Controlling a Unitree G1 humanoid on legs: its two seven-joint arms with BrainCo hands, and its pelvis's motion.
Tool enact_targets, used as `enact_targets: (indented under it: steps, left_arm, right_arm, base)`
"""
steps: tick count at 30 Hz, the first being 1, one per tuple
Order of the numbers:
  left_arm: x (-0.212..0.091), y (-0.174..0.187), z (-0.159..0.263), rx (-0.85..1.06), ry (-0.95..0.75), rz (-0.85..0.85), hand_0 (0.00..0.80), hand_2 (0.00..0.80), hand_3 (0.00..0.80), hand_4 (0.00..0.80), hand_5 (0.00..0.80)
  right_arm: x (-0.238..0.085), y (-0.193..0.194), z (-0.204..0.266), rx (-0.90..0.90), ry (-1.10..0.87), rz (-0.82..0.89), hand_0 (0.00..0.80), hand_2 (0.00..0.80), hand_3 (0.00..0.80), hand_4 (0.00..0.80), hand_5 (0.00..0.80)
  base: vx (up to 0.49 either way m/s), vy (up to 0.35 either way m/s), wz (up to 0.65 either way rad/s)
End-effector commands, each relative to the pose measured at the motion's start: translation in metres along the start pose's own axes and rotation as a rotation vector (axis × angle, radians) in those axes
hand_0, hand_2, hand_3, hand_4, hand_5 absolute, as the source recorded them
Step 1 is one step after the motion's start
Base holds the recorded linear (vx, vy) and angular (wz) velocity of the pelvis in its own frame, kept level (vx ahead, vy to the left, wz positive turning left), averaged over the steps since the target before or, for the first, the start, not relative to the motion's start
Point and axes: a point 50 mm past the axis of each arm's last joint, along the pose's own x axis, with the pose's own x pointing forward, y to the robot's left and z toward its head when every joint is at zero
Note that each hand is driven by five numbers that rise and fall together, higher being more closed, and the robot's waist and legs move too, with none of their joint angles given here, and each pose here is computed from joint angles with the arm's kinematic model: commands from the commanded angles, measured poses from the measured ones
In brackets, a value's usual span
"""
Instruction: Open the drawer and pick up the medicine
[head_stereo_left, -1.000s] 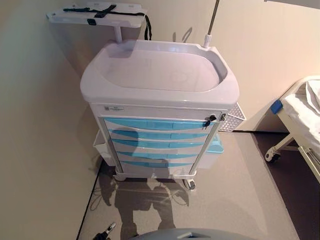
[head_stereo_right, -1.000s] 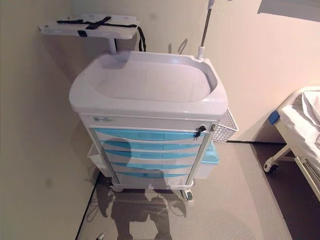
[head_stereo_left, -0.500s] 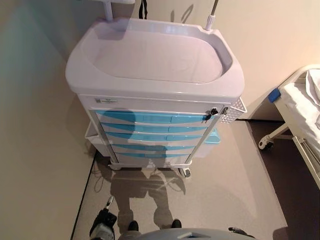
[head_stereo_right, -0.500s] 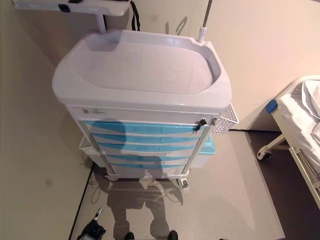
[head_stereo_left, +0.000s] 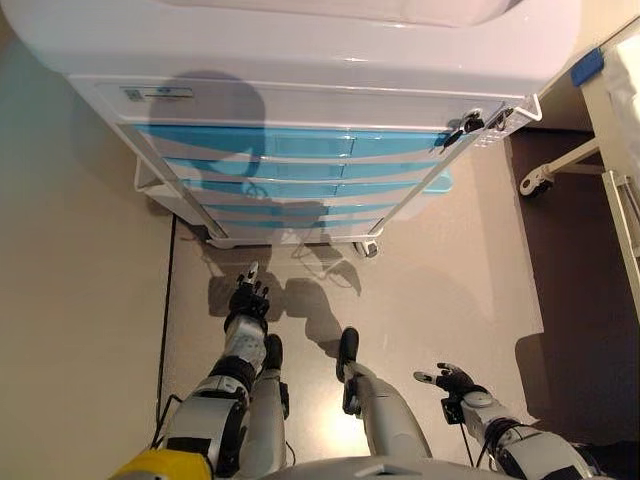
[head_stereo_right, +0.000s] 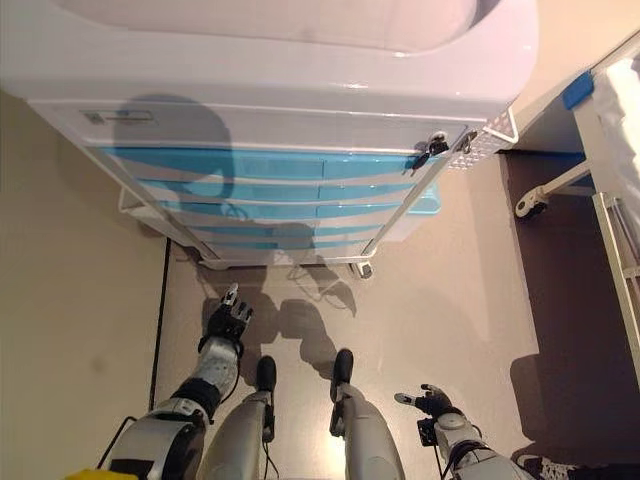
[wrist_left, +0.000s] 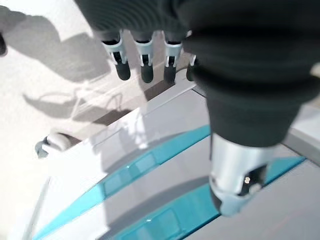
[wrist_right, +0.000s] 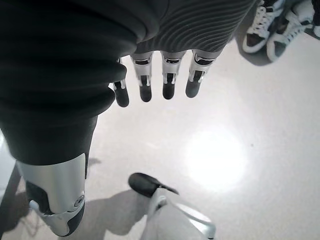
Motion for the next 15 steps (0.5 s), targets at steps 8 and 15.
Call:
enact_targets:
  steps: [8, 15]
  left_arm:
    - [-0.018, -0.112, 0.014, -0.137, -0.111, -0.389, 0.0, 0.0, 0.0, 0.0, 0.0]
    - [-0.045, -0.16, 0.026, -0.172, -0.166, -0.6, 0.0, 0.0, 0.0, 0.0, 0.0]
  right_arm:
    - [0.001, -0.025, 0.007, -0.003, -0.034, -0.082, 0.0, 0.0, 0.0, 0.0, 0.0]
    - [0.0, -0.029, 0.002, -0.012, -0.013, -0.088, 0.0, 0.0, 0.0, 0.0, 0.0]
  base:
    - [-0.041, 0.016, 0.01]
    - [-0.016, -0.006, -0.06]
